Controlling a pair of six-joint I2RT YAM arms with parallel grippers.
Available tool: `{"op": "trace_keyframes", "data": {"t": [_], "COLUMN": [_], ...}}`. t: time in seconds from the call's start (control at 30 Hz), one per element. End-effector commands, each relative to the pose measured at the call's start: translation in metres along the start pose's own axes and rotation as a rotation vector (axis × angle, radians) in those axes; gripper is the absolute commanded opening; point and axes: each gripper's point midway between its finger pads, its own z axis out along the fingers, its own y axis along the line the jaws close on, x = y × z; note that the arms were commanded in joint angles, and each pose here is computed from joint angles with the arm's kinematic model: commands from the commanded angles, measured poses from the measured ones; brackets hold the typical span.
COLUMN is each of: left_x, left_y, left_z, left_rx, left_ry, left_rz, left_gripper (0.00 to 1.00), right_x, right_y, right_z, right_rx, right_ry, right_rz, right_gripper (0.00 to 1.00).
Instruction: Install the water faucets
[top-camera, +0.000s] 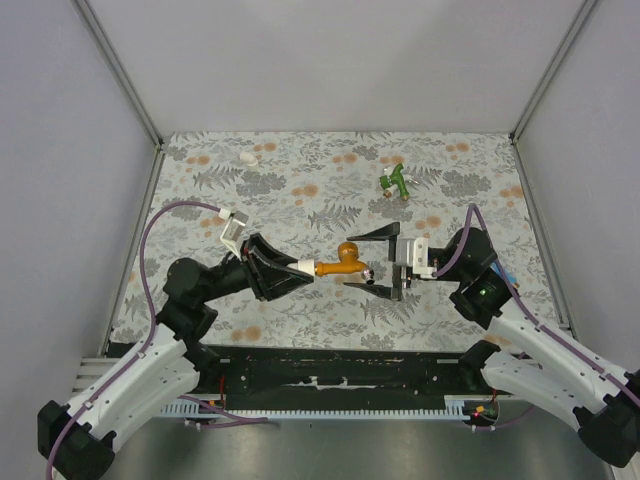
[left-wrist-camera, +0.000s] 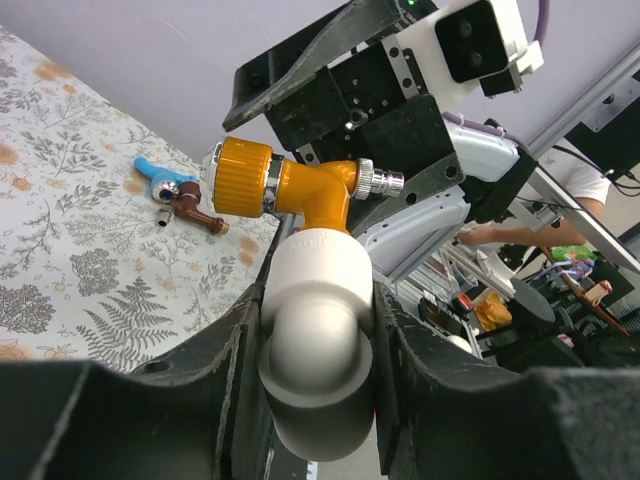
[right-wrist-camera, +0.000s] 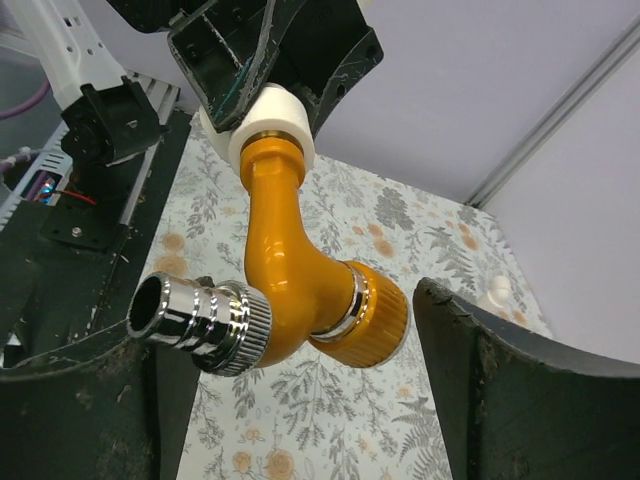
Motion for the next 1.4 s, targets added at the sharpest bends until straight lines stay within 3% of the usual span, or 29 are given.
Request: {"op": "trace_keyframes", "data": {"t": [0.0,0.1,0.23,0.4,0.5,0.67,0.8,0.93,0.97,1.03,1.1,1.2,1.37], "left_x": [-0.028,-0.030,-0.032,-0.032,-0.031,-0.039,-0.040,-0.040,-0.040,-0.043,-0.049,-0.054,-0.056], "left_y": [-0.038,-0.040,-0.042,-0.035,-0.026,-0.024,-0.022,-0.021,-0.020,-0.017,-0.009,0.005,0.007], "left_z": [0.003,0.005,0.006,0.005,0.003,-0.004,-0.005,-0.009,-0.010,-0.013,-0.016,-0.020,-0.022], "left_rx": [0.122,0.137,0.153,0.148,0.115,0.099,0.083,0.066,0.055,0.020,-0.049,-0.144,-0.166], "left_ry": [-0.056,-0.057,-0.060,-0.048,-0.036,-0.073,-0.073,-0.079,-0.082,-0.094,-0.113,-0.124,-0.163], "left_rz": [0.073,0.091,0.164,0.390,0.560,0.809,0.857,0.865,0.864,0.861,0.841,0.802,0.763], "left_gripper": [0.02,0.02,0.02,0.02,0.02,0.02,0.02,0.02,0.02,0.02,0.02,0.02,0.02], "right_x": [-0.014,-0.013,-0.010,-0.010,-0.006,-0.001,0.008,0.010,0.010,0.009,0.008,0.004,0.007], "right_y": [-0.001,0.000,-0.004,-0.011,-0.015,-0.017,-0.021,-0.022,-0.022,-0.023,-0.023,-0.023,-0.016], "right_z": [0.008,0.012,0.015,0.019,0.024,0.031,0.034,0.036,0.035,0.034,0.032,0.027,0.027], "right_rx": [-0.028,-0.040,-0.015,0.039,0.075,0.115,0.172,0.185,0.189,0.198,0.203,0.217,0.185], "right_ry": [-0.080,-0.084,-0.074,-0.084,-0.078,-0.095,-0.135,-0.140,-0.143,-0.148,-0.154,-0.161,-0.137], "right_rz": [0.027,0.074,0.180,0.374,0.575,0.902,1.145,1.222,1.225,1.220,1.183,1.102,1.050], "right_gripper": [0.85,0.78,0.59,0.31,0.14,0.04,0.02,0.04,0.10,0.36,0.55,0.64,0.78]}}
